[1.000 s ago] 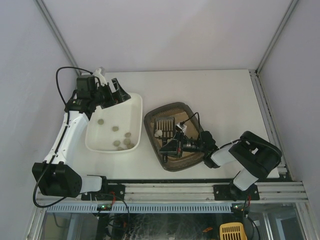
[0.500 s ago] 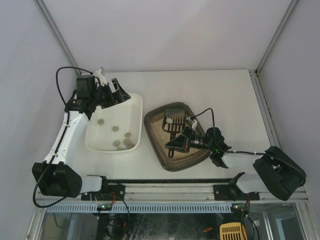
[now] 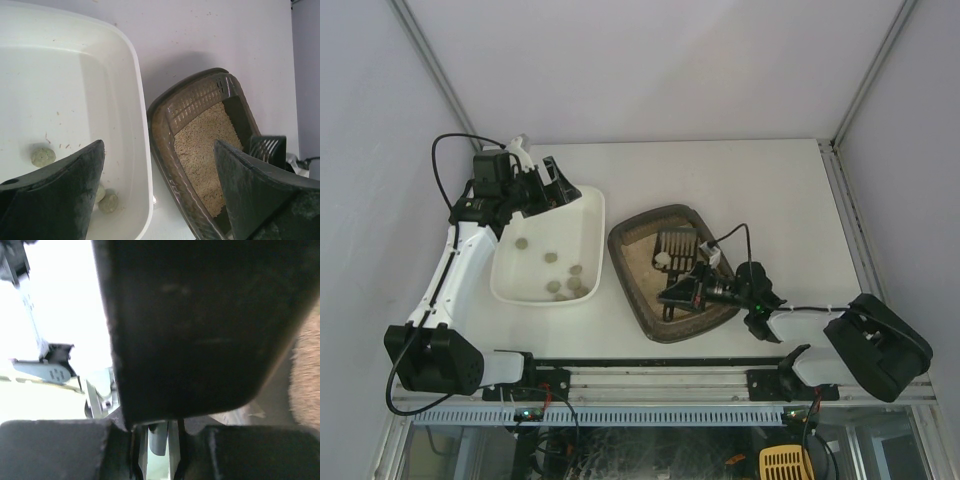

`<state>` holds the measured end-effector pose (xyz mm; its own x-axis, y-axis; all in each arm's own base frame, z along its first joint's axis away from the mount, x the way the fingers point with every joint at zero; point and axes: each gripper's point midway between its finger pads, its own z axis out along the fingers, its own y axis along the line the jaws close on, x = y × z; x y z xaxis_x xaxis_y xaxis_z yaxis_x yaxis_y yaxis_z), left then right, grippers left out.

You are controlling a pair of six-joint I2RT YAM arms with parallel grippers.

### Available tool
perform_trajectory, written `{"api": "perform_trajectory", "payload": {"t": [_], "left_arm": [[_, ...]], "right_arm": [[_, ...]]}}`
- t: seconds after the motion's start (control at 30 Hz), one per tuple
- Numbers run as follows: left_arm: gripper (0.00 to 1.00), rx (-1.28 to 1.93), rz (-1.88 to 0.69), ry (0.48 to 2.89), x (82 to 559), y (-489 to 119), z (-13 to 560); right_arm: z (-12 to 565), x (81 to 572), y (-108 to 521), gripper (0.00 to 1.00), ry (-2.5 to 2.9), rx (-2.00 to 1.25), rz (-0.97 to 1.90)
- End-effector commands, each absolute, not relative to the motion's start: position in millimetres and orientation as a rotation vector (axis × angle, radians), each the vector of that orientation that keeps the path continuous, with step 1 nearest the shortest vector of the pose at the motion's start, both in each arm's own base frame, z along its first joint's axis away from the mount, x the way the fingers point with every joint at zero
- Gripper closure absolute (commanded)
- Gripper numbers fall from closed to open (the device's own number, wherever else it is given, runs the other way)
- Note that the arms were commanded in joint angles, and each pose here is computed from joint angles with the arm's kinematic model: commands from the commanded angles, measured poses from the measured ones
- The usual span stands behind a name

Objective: Clean the litter box

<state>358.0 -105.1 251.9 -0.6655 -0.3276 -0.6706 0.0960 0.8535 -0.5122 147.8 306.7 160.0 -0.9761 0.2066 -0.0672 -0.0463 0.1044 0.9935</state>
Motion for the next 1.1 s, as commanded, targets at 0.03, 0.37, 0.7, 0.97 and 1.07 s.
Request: {"api": "perform_trajectory", "payload": {"t": [0.03,0.37,0.7,0.97,1.07], "left_arm": [[0.07,-0.134,-0.672,2.177,355,-108,256],[0.07,-0.138,-0.670,2.181,355,-107,255],[0.07,-0.134,-0.649,2.174,357,-105,258],[0.05,-0.144,-0.594,2.168,358,-96,259],[0.05,-0.142,-0.593,2.163,358,-96,261]], "right_arm": [[178,157,309,1.00,2.074,0.130,2.016],[190,151,326,1.00,2.090,0.023,2.008],[192,156,331,1.00,2.121,-0.029,1.918],[197,173,324,1.00,2.014,0.092,2.008],[199,163,339,1.00,2.047,-0.001,2.019]]}}
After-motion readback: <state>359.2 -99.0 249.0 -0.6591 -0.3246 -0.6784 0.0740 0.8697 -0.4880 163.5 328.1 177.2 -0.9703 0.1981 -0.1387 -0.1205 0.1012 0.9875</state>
